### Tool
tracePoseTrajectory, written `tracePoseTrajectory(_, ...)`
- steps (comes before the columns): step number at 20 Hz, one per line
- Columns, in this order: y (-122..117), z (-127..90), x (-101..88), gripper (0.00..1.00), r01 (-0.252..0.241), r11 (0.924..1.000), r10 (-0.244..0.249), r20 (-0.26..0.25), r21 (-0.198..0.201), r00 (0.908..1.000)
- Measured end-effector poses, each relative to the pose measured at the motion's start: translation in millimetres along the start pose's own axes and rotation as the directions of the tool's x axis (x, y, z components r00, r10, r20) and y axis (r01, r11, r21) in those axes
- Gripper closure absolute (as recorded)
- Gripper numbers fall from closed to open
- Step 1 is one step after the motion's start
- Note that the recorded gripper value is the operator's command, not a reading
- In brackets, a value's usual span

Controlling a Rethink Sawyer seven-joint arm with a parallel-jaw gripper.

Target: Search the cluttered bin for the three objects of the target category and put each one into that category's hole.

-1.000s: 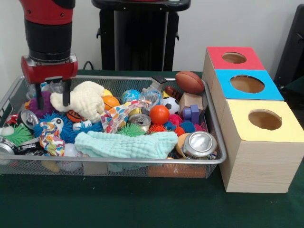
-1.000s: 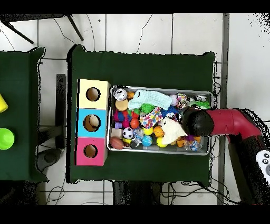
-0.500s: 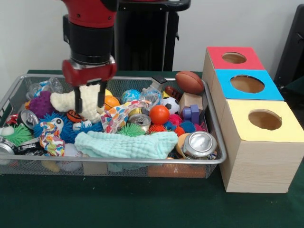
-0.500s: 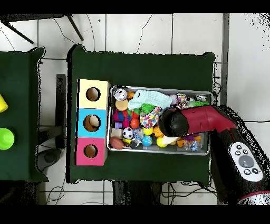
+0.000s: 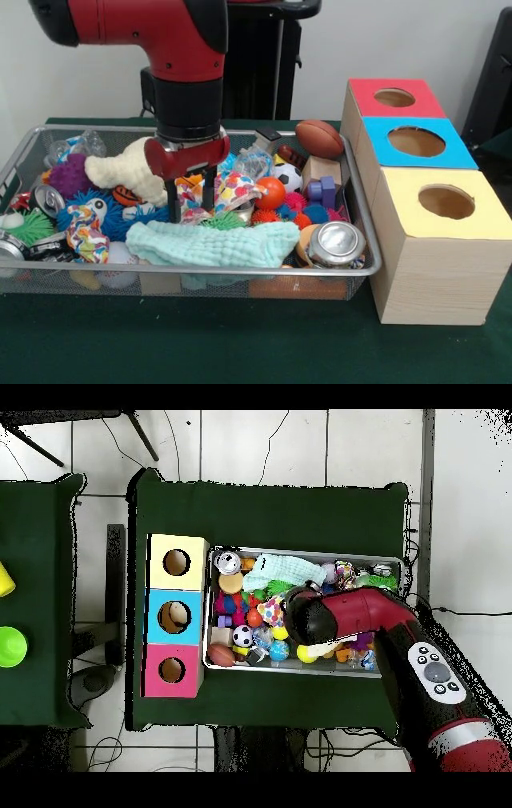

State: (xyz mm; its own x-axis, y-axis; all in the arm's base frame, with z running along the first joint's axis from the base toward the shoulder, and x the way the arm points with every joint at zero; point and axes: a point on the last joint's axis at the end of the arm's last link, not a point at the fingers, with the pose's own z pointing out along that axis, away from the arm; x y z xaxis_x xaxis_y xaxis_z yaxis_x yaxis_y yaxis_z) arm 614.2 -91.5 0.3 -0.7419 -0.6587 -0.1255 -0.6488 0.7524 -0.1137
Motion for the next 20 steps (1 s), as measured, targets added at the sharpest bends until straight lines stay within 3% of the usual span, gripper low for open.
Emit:
tracePoseTrajectory(6,-0.7,4.3,12.1,0.00,-0.027,0.9993,0.027,-0.027,-0.027,0.9993)
tracePoseTrajectory(10,-6.3,-1.6,23.4,0.00,-0.051,0.9976,0.047,-0.076,-0.046,0.9960)
tracePoseTrajectory(15,-6.6,-20.0,32.2,0.00,-0.071,0.9948,0.060,-0.143,-0.072,0.9879)
tracePoseTrajectory(20,-3.9,-39.3,25.8,0.00,-0.104,0.9905,0.092,-0.137,-0.089,0.9863)
